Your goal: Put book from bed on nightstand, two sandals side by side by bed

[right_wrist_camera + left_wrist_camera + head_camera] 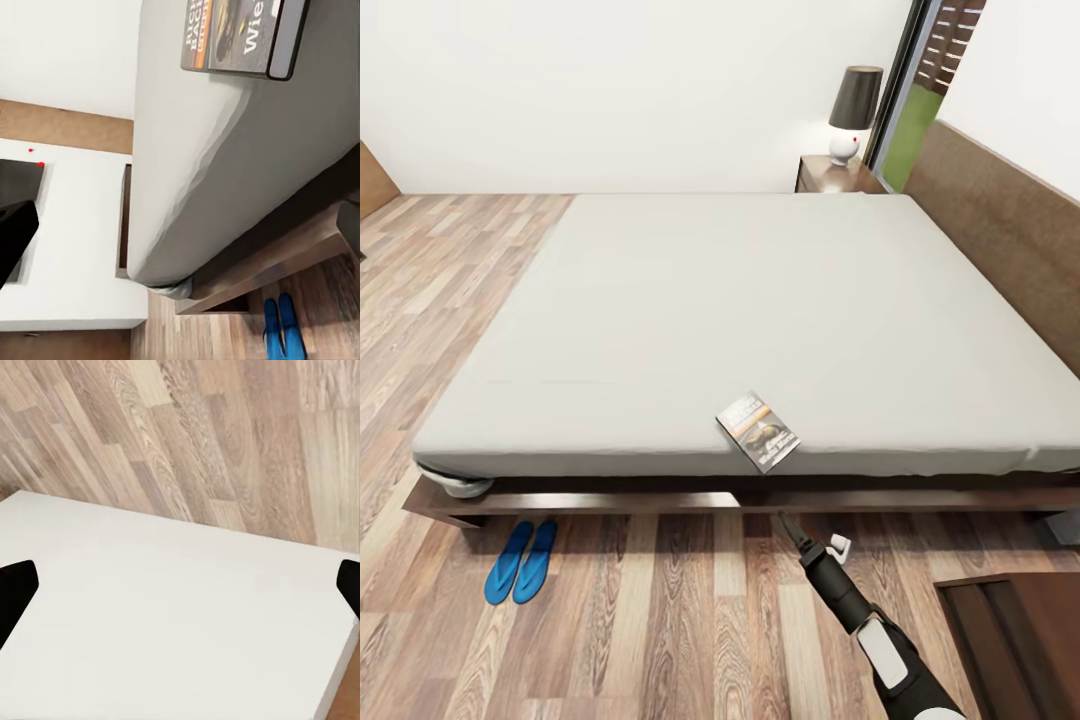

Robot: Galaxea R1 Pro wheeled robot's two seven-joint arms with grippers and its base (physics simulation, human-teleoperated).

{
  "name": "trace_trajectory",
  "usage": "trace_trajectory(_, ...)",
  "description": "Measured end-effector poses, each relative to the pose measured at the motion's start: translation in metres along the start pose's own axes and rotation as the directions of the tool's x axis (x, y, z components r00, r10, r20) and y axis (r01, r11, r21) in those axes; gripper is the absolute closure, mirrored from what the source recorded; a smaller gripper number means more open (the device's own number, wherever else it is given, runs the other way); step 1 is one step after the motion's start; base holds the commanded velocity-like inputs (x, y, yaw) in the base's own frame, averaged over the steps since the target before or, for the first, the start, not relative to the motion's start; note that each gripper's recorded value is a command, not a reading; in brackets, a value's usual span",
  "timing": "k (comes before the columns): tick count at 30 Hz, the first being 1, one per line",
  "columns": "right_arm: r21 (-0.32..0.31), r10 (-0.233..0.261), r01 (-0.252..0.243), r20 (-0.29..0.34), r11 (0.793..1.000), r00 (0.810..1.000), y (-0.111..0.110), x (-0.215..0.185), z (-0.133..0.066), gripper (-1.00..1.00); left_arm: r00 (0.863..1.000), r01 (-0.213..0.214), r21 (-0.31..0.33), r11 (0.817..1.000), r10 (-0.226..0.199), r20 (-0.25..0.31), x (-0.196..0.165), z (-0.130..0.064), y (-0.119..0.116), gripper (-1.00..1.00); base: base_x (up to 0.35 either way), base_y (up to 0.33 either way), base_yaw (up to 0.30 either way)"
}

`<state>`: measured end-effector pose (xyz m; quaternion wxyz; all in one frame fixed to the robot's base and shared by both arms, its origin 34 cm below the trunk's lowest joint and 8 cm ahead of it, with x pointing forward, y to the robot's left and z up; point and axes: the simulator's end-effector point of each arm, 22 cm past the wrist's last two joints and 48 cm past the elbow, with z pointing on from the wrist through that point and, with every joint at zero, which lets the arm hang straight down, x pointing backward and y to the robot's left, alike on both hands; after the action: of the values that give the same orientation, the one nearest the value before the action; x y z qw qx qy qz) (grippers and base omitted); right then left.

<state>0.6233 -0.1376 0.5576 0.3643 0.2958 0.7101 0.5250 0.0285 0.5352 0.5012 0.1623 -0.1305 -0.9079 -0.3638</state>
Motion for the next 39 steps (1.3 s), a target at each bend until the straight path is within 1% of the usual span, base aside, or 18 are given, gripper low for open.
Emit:
trace_trajectory(7, -0.014, 0.007, -0.007, -0.007, 1.0, 1.0, 0.001, -0.003, -0.004, -1.0, 1.0, 0.008, -0.063, 0.998, -0.009, -0.006, 0.002, 0.0, 0.014, -1.0, 0.0, 0.0, 0.0)
trace_trajectory(10, -0.017, 0.008, -0.008, -0.009, 1.0, 1.0, -0.003, -0.002, -0.003, -1.0, 1.0, 0.01, -0.087, 0.996, -0.01, -0.006, 0.0, 0.003, 0.015, -1.0, 0.0, 0.0, 0.0)
trace_trajectory(14, -0.019, 0.008, -0.008, -0.009, 1.0, 1.0, -0.008, -0.001, -0.003, -1.0, 1.0, 0.011, -0.103, 0.995, -0.012, -0.006, -0.002, 0.006, 0.015, -1.0, 0.0, 0.0, 0.0)
trace_trajectory(32, -0.022, 0.009, -0.009, -0.009, 1.0, 1.0, -0.008, -0.002, -0.004, -1.0, 1.0, 0.012, -0.113, 0.994, -0.013, -0.004, -0.003, 0.006, 0.018, -1.0, 0.0, 0.0, 0.0)
trace_trajectory(39, -0.022, 0.01, -0.01, -0.009, 1.0, 1.0, -0.021, 0.001, -0.002, -1.0, 1.0, 0.012, -0.112, 0.994, -0.013, -0.004, -0.007, 0.015, 0.009, -1.0, 0.0, 0.0, 0.0)
